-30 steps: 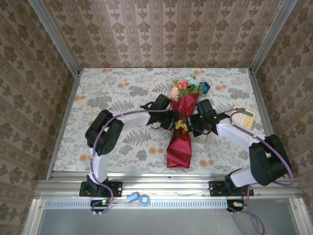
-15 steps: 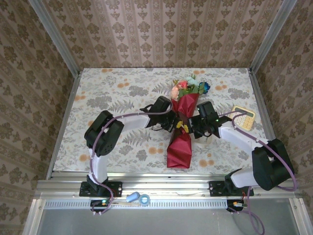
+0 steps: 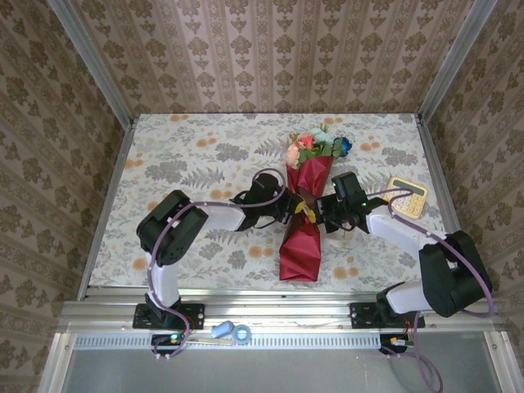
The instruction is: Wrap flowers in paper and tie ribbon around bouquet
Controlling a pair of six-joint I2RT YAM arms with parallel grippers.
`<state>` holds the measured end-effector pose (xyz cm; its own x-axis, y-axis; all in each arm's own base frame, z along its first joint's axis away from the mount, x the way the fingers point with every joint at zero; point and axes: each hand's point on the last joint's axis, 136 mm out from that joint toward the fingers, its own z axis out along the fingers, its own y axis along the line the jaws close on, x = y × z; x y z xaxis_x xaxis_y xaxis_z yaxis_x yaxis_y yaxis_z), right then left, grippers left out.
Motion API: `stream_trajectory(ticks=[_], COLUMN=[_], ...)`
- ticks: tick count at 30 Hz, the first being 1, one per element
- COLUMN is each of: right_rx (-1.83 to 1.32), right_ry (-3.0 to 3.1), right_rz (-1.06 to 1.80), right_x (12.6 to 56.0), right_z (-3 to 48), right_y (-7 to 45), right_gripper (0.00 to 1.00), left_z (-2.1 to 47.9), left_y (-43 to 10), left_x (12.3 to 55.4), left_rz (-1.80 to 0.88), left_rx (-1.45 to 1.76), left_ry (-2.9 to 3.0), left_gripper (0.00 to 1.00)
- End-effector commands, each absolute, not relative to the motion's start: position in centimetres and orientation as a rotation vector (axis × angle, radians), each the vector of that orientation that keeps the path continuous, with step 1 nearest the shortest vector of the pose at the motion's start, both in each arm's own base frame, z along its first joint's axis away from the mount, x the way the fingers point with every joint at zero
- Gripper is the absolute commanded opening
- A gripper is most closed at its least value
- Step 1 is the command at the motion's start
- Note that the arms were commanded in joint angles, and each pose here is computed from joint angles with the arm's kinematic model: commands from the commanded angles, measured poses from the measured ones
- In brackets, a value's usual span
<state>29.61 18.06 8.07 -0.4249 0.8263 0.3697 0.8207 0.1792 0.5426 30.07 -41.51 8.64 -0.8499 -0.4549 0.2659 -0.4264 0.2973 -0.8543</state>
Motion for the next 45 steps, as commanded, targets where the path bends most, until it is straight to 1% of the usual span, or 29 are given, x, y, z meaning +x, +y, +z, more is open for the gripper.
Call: stream_trajectory(ticks=[1,10,14,20,23,27,32,35,41,45], right_rx=[1.771,1.769,1.78,1.75,1.739,1.742,1.791,1.836,1.883,1.899], right_ry=[2.483,2.519,2.521,2.484,2.45,2.385,2.241,2.143,2.076,2.085], right_rz=[1.031,1.013,1.032,1.072,1.094,1.14,1.147,1.168,1.213,1.226], right_x=[28.0,28.2,28.3,29.9,30.2,30.2,30.3,31.3,33.8,34.0], right_z=[5.9,5.4,5.0,6.5,7.9,10.0,12.1,12.4,12.1,12.1], right_y=[17.6,17.2,17.3,16.6,16.3,16.1,14.9,14.5,15.1,16.0], right_gripper=[0.0,0.0,0.0,0.0,0.07,0.19,0.25,0.26,0.24,0.26], left_z=[11.8,11.8,12.2,11.2,10.8,10.6,10.6,10.5,10.3,10.0], left_y=[-41.6,-40.8,-41.6,-41.7,-41.3,-41.4,-41.4,-41.4,-41.4,-41.3], left_x=[32.0,31.4,31.4,30.4,30.2,29.9,29.8,29.8,29.6,29.5], left_rz=[-1.753,-1.767,-1.859,-1.866,-1.862,-1.873,-1.877,-1.875,-1.871,-1.868], left_rx=[-0.807,-0.781,-0.736,-0.735,-0.749,-0.743,-0.743,-0.744,-0.747,-0.756], left_ry=[2.29,2.218,2.147,2.166,2.171,2.177,2.176,2.181,2.189,2.194], left_gripper=[0.0,0.0,0.0,0.0,0.0,0.0,0.0,0.0,0.0,0.0])
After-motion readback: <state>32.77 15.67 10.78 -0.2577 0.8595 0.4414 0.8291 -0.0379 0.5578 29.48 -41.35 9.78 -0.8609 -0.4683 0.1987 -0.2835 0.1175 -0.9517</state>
